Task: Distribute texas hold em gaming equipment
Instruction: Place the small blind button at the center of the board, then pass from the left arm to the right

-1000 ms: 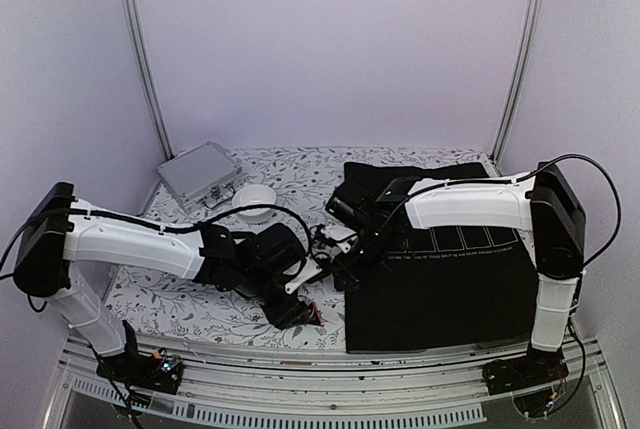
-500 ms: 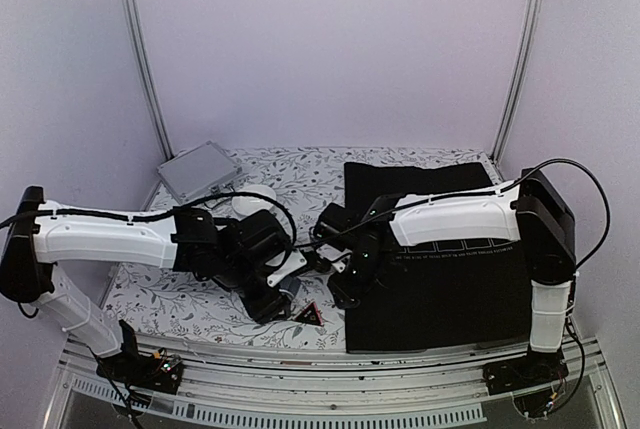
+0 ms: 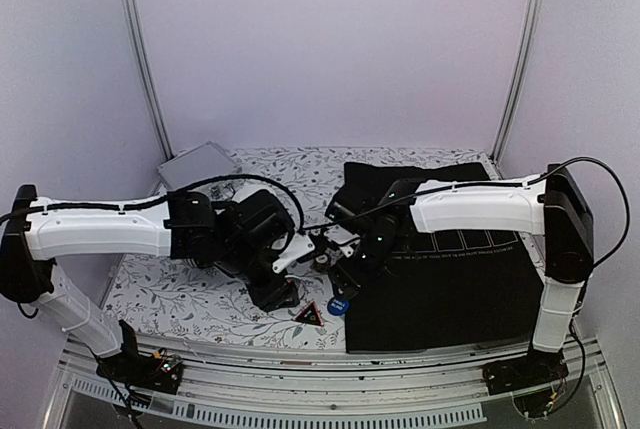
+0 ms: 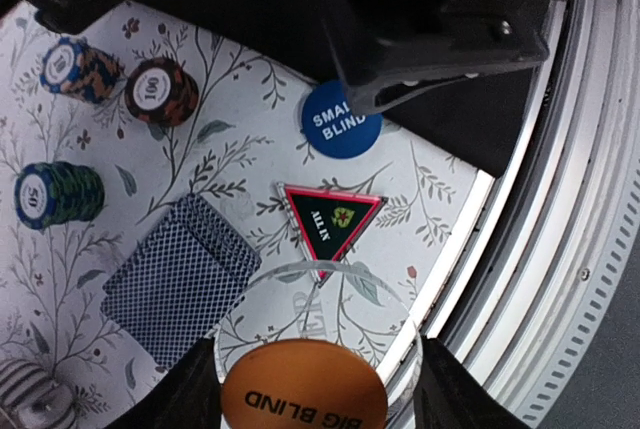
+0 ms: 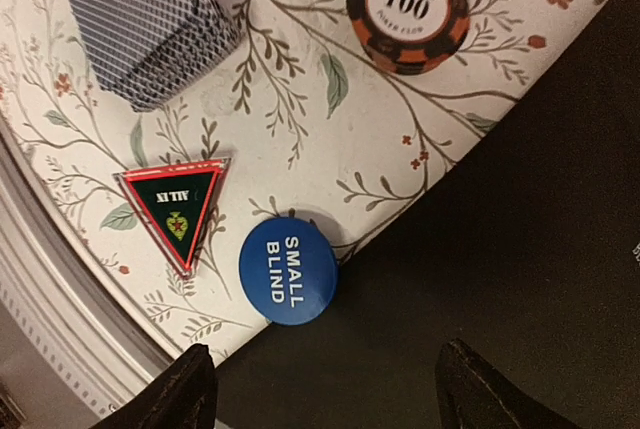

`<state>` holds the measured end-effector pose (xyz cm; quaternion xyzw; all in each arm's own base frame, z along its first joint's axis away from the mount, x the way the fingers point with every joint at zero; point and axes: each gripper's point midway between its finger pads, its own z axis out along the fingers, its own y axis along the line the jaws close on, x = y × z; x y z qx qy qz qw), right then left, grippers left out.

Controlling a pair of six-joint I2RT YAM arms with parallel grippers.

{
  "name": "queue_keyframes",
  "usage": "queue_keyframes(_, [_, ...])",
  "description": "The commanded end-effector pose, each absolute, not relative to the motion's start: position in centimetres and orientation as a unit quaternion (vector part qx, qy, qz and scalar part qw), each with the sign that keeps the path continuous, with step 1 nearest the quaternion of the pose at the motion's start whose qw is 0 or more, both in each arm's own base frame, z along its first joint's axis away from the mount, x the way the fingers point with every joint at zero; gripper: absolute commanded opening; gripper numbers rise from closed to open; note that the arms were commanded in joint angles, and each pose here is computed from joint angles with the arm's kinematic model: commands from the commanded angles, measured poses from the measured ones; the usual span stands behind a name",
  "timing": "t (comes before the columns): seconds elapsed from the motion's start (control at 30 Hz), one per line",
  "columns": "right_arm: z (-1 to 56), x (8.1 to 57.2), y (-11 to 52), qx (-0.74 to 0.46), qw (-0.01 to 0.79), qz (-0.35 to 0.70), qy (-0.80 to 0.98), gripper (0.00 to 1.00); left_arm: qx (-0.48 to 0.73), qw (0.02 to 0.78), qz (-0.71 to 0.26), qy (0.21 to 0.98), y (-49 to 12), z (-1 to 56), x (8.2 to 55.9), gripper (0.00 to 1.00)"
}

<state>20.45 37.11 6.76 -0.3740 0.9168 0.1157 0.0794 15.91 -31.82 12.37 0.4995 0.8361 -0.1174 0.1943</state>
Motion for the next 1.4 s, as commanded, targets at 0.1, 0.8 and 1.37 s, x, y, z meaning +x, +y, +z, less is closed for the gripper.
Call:
queue_keyframes(0.1, [13.6, 21.5, 36.8, -0.336, 0.107, 0.277, 0.894, 0.76, 0.549, 0.239, -0.134, 0.789, -35.0, 15.4, 16.7, 0.00])
queue_keyframes(0.8, [19.5, 16.9, 42.5, -0.347, 0.033, 0.583, 0.734, 0.65, 0.583, 0.274, -0.131, 0.754, -38.3, 17.7, 17.9, 0.00])
queue_keyframes(1.37, [16.9, 17.3, 43.1, -0.318, 0.003, 0.583, 0.747, 0.21, 0.583, 0.279, -0.124, 0.753, -38.6, 17.9, 18.3, 0.00])
